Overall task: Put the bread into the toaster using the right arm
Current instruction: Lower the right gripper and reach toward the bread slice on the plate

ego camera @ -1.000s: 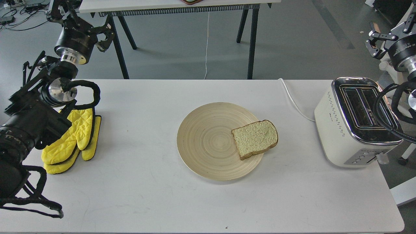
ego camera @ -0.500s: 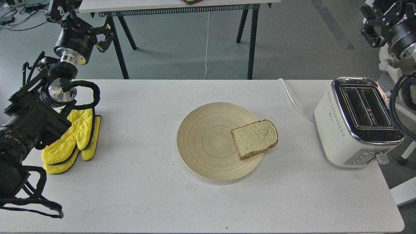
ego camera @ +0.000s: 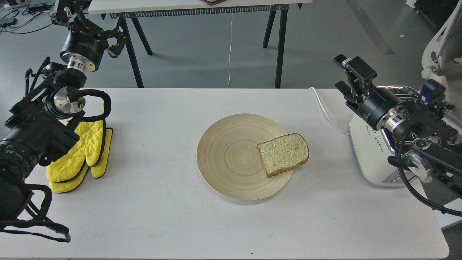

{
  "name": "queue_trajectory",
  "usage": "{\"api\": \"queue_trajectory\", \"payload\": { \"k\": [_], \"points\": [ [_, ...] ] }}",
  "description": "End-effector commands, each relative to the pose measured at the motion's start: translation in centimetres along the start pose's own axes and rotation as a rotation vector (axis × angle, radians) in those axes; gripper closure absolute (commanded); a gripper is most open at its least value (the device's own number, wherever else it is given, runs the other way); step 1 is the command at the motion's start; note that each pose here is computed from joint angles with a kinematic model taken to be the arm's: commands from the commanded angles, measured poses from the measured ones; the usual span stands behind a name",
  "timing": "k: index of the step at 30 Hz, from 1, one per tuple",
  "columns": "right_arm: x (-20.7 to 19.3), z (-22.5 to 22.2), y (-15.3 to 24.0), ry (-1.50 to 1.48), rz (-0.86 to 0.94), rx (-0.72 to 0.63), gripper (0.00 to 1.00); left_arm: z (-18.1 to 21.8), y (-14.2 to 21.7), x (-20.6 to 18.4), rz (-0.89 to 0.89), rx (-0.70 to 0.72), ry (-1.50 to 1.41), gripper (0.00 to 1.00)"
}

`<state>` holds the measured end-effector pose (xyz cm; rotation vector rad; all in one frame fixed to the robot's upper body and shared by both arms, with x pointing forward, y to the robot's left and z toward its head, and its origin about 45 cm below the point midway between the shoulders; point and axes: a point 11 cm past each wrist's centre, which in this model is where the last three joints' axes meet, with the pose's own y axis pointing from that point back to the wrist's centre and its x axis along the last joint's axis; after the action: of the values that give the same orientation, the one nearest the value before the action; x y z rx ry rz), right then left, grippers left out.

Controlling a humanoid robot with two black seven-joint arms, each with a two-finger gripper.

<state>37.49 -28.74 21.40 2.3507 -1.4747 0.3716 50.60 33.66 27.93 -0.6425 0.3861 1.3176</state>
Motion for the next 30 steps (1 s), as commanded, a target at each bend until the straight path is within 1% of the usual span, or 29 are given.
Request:
{"api": "queue_trajectory", "payload": {
  "k": [1,6,14,19,26,30],
  "points": [
    [-3.5,2.3,0.4,0.057,-0.040,-0.033,0.02,0.0,0.0,0.0,0.000,-0.001,0.000,0.00],
    [-6.4,4.7,1.3,0.055,-0.059,-0.079,0.02,0.0,0.0,0.0,0.000,-0.001,0.000,0.00],
    [-8.1,9.1,2.2,0.123,-0.023,-0.199,0.02,-0.1,0.0,0.0,-0.001,0.000,0.001,0.00],
    [-8.7,10.2,1.8,0.120,-0.019,-0.225,0.06,-0.1,0.0,0.0,-0.001,0.001,0.000,0.00],
    [-10.5,10.2,1.1,0.100,-0.041,-0.223,0.21,-0.1,0.0,0.0,-0.001,0.001,0.000,0.00],
    [-11.1,10.4,0.8,0.096,-0.046,-0.228,0.32,-0.1,0.0,0.0,-0.001,0.002,0.000,0.00]
  ]
}}
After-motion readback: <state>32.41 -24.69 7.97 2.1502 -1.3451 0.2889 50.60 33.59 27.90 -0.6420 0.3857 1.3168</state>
